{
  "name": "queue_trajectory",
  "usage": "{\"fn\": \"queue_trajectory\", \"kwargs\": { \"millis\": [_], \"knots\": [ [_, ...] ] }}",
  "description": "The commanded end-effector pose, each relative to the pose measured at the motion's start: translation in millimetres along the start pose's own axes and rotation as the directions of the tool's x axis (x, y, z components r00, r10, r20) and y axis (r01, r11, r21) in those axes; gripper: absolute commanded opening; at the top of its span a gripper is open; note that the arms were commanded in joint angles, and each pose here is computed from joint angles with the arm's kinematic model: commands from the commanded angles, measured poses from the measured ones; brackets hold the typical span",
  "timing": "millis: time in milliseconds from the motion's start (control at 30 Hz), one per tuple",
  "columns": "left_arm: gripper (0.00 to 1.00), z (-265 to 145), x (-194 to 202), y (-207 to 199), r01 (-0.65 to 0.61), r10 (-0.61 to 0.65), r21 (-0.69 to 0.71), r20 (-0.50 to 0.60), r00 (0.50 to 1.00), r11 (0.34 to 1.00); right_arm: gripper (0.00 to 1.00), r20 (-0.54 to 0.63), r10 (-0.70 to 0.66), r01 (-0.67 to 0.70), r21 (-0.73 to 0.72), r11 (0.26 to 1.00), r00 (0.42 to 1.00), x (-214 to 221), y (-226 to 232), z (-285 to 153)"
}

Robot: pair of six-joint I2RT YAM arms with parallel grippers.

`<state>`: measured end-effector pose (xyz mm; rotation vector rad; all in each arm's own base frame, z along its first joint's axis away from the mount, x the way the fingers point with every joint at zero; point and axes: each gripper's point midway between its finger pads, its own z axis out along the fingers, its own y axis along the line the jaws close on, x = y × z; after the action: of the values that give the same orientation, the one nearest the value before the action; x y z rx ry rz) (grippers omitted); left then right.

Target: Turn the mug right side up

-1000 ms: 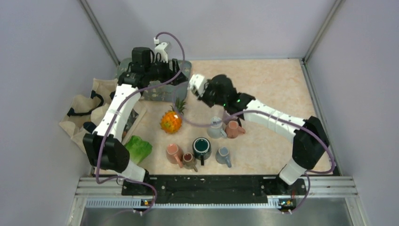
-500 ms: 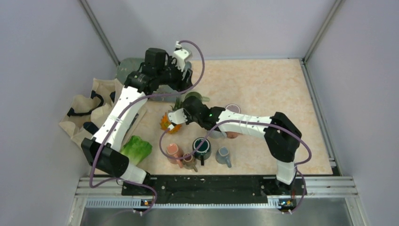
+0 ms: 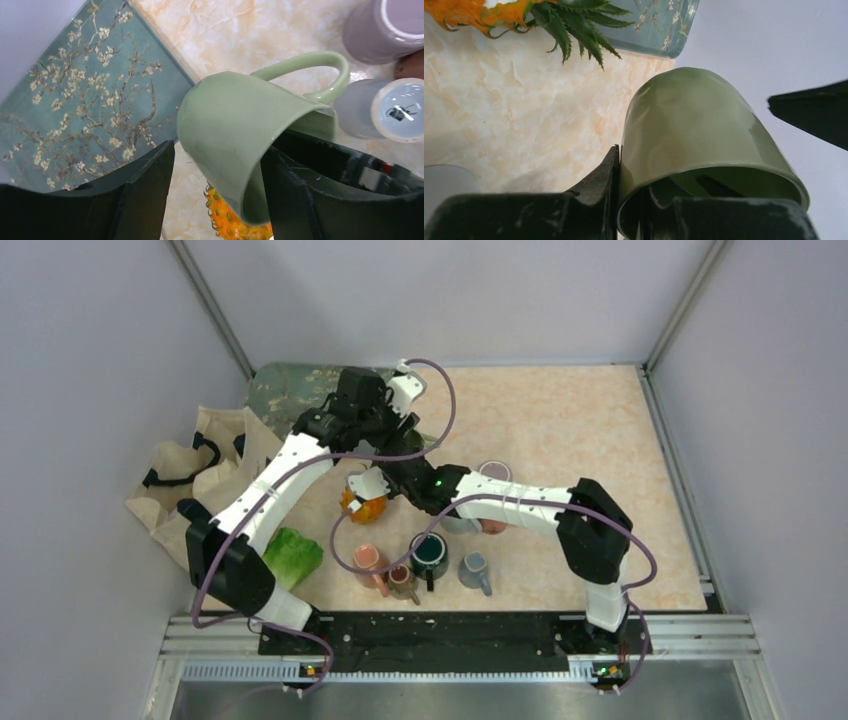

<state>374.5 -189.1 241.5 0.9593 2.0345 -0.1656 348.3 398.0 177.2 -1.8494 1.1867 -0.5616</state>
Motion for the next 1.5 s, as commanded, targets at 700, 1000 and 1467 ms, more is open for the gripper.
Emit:
{"fn": "queue_trajectory", "kwargs": {
  "millis": [700, 1000, 1467],
  "knots": [
    [0.0, 53, 30, 30, 0.07, -0.064, -0.206, 0.038, 0.997, 0.976, 0.29, -0.049, 0.106, -0.091, 0.235, 0.968, 0.993, 3, -37, 5],
    [0.0, 65, 35, 46, 0.149, -0.141, -0.206, 0.053, 0.989, 0.967, 0.52, -0.052, 0.126, -0.111, 0.238, 0.965, 0.991, 12, -33, 1],
    [0.0, 70, 28, 112, 0.377, -0.357, -0.22, 0.125, 0.925, 0.9, 0.62, 0.028, 0.223, -0.221, 0.301, 0.928, 0.974, 18, -50, -30]
  ]
}}
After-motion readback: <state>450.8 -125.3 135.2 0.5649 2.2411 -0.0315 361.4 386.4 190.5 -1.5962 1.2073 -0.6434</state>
